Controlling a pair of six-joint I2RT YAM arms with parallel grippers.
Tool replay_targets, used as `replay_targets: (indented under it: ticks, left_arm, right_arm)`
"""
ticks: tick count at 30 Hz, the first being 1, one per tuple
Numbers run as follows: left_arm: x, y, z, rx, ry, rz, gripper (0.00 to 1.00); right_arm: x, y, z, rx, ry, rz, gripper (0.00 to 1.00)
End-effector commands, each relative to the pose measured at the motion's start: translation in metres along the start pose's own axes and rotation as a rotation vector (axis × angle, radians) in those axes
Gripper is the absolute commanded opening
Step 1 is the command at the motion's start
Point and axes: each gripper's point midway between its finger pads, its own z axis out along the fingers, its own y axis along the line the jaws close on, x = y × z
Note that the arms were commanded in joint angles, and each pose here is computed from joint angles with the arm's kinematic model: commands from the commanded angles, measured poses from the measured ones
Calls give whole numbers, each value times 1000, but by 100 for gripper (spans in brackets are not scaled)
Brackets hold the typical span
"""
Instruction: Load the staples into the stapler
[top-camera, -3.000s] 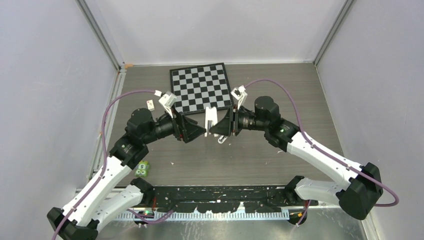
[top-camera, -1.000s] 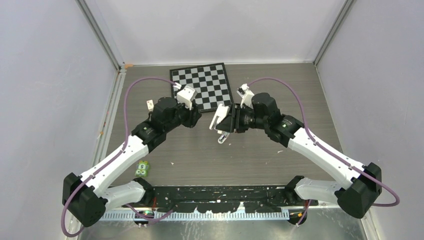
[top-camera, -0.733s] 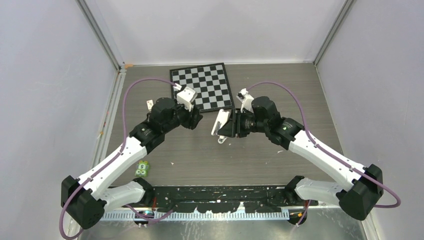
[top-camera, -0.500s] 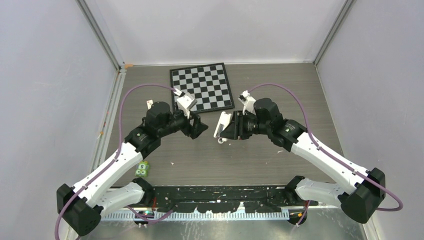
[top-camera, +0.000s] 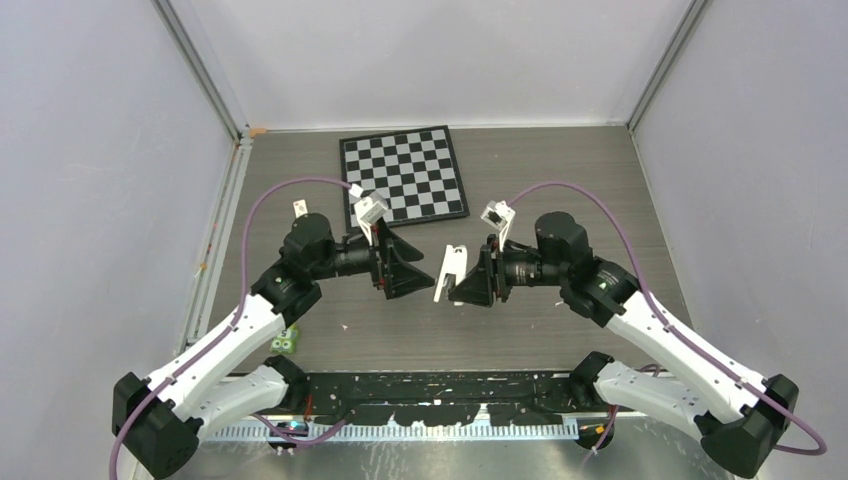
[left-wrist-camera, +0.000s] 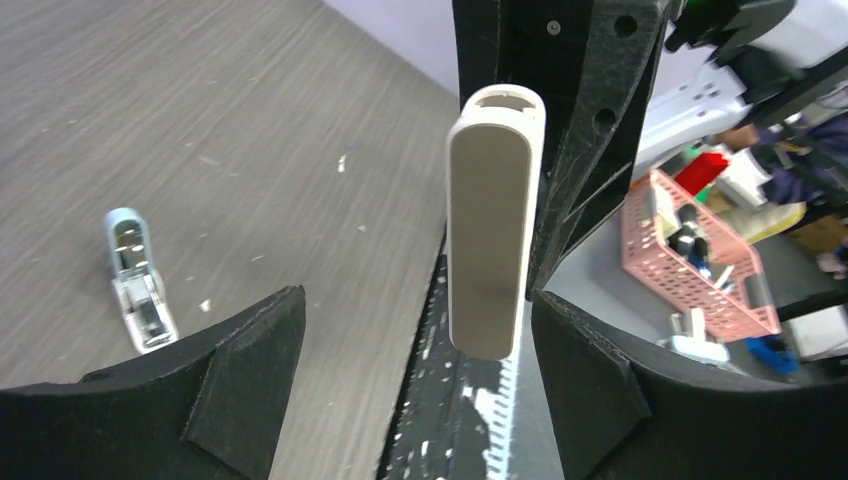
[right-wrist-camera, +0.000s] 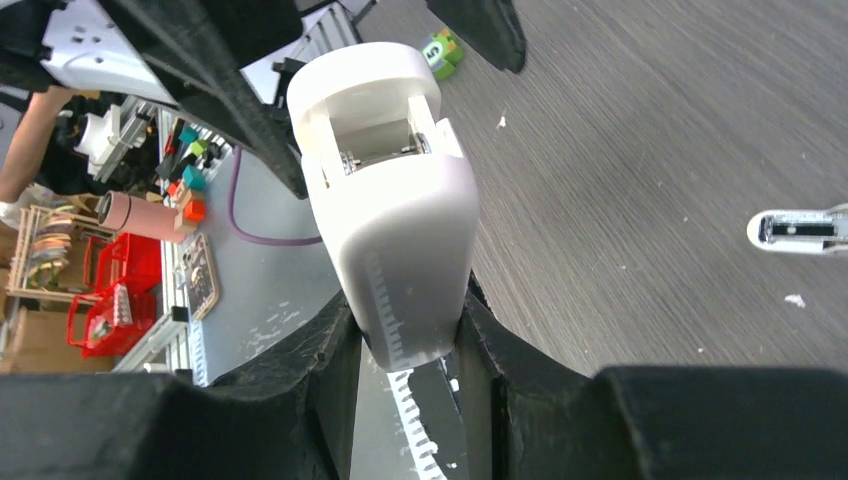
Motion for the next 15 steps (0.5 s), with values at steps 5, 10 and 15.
replay_targets:
  ticks: [5,10,15]
  left_arm:
    - [-23,-31,7,187,-91,-130,84]
    - [-24,-33,14,249,-108,-176,84]
    - [-21,-25,20,232,-85,-176,81]
  right_arm:
    - [-22,30,-12,-117,-94,-154,2]
    - [-24,26,-6,-106,-87,-142,3]
    - [-30,26,-2,-112,-98,-136,3]
